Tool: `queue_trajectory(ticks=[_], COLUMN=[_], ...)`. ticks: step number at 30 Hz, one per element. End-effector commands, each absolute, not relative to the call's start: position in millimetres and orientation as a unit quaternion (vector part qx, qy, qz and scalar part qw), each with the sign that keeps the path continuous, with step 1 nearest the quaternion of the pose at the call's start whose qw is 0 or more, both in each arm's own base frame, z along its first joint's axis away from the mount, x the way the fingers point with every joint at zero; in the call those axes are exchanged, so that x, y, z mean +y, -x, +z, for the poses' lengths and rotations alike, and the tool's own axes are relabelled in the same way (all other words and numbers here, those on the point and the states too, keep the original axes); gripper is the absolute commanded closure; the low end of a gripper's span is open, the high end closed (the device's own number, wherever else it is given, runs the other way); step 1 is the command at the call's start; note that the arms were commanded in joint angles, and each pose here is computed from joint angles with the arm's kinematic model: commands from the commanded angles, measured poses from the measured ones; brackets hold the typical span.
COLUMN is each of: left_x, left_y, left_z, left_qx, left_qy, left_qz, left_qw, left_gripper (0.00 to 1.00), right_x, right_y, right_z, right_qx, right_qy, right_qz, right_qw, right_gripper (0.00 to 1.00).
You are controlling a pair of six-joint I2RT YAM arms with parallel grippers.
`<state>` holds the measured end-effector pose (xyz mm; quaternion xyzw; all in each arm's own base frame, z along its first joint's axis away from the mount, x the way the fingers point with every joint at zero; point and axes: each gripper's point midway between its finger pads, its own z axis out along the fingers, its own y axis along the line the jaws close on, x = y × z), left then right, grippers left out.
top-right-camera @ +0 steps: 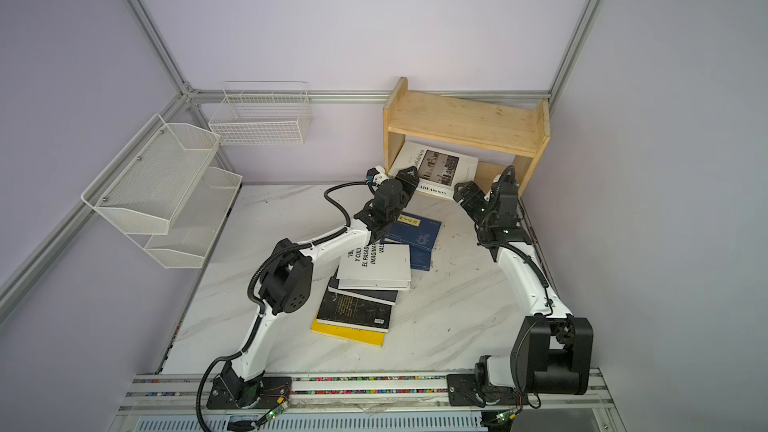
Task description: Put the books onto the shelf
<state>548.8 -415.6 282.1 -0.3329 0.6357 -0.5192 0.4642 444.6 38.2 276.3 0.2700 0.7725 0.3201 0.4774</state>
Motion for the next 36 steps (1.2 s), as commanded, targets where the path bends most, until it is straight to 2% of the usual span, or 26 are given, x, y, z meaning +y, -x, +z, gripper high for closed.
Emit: queue_trajectory(ticks=[1,6,14,17,21,26,32,36], left_x=[-403.1,-409.1,-411.0,-411.6,-398.3,-369.0,-356.9,-354.4], left_y=[-556.4,-558.2,-545.2,-536.4,-521.3,-504.6,-496.2,-485.2], left_z=[336.7,333.2,311.2,300.1,276.0,236.5,214.6,235.3], left_qx=[0.592,0.597,0.629,0.654,0.695,0.76,0.817,0.837], left_qy=[0.341,0.338,0.345,0.343,0.352,0.345,0.272,0.175], left_qz=[-0.542,-0.545,-0.533,-0.52,-0.481,-0.432,-0.42,-0.402], left_qw=[0.49,0.481,0.449,0.43,0.402,0.343,0.287,0.327], left_gripper=[0.46,0.45,0.21,0.1,0.01,0.01,0.0,0.0], right_x=[41.5,41.9,42.0,39.4,39.0,38.0,35.7,33.5], right_y=[-450.1,-460.4,-471.2,-474.1,-478.6,-480.2,-477.4,-477.9], right_z=[301.0,292.1,279.8,279.7,276.6,275.1,276.1,283.6], right_qx=[0.758,0.763,0.771,0.771,0.771,0.768,0.765,0.766], right_qy=[-0.241,-0.24,-0.237,-0.237,-0.239,-0.244,-0.248,-0.242], right_qz=[0.33,0.327,0.32,0.312,0.312,0.313,0.31,0.299], right_qw=[0.509,0.504,0.497,0.502,0.501,0.502,0.508,0.515], right_gripper=[0.08,0.08,0.09,0.09,0.09,0.1,0.1,0.1])
